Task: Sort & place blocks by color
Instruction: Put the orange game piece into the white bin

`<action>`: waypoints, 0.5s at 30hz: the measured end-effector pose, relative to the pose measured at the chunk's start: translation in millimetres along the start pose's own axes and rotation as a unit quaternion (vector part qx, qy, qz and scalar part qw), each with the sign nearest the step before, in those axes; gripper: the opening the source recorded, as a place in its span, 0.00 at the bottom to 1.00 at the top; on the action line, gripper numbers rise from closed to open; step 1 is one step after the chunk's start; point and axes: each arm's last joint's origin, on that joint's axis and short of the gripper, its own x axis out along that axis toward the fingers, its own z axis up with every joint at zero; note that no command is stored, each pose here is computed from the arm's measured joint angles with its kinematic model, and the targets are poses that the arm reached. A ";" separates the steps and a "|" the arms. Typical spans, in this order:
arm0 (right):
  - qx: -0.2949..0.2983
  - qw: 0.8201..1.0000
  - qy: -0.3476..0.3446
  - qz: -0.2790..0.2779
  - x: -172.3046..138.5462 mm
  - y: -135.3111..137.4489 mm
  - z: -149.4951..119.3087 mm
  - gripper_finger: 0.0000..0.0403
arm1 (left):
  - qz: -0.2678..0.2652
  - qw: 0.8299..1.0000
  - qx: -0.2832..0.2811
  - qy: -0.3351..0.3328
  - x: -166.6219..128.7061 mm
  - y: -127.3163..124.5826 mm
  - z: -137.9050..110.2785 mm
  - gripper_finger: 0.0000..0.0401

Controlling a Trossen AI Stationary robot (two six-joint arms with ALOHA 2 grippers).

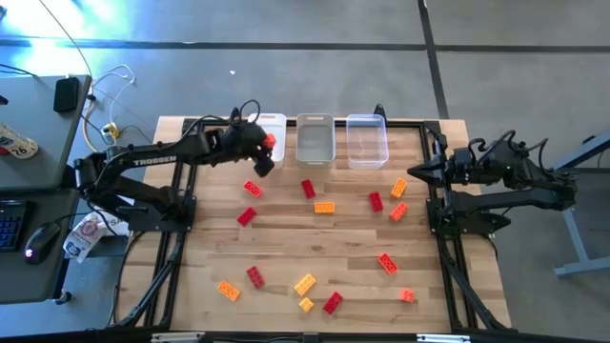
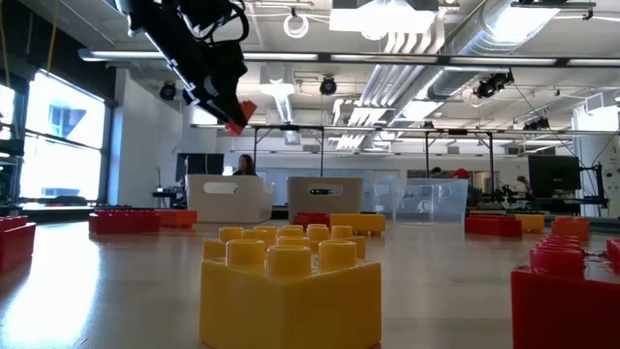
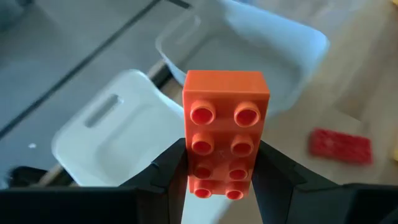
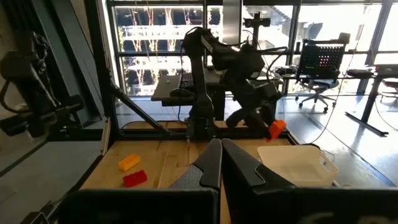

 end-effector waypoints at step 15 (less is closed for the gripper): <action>0.003 1.000 -0.004 0.000 0.0 0.0 0.7 0.00 | 0.020 0.998 -0.019 0.055 57.9 45.5 -10.3 0.31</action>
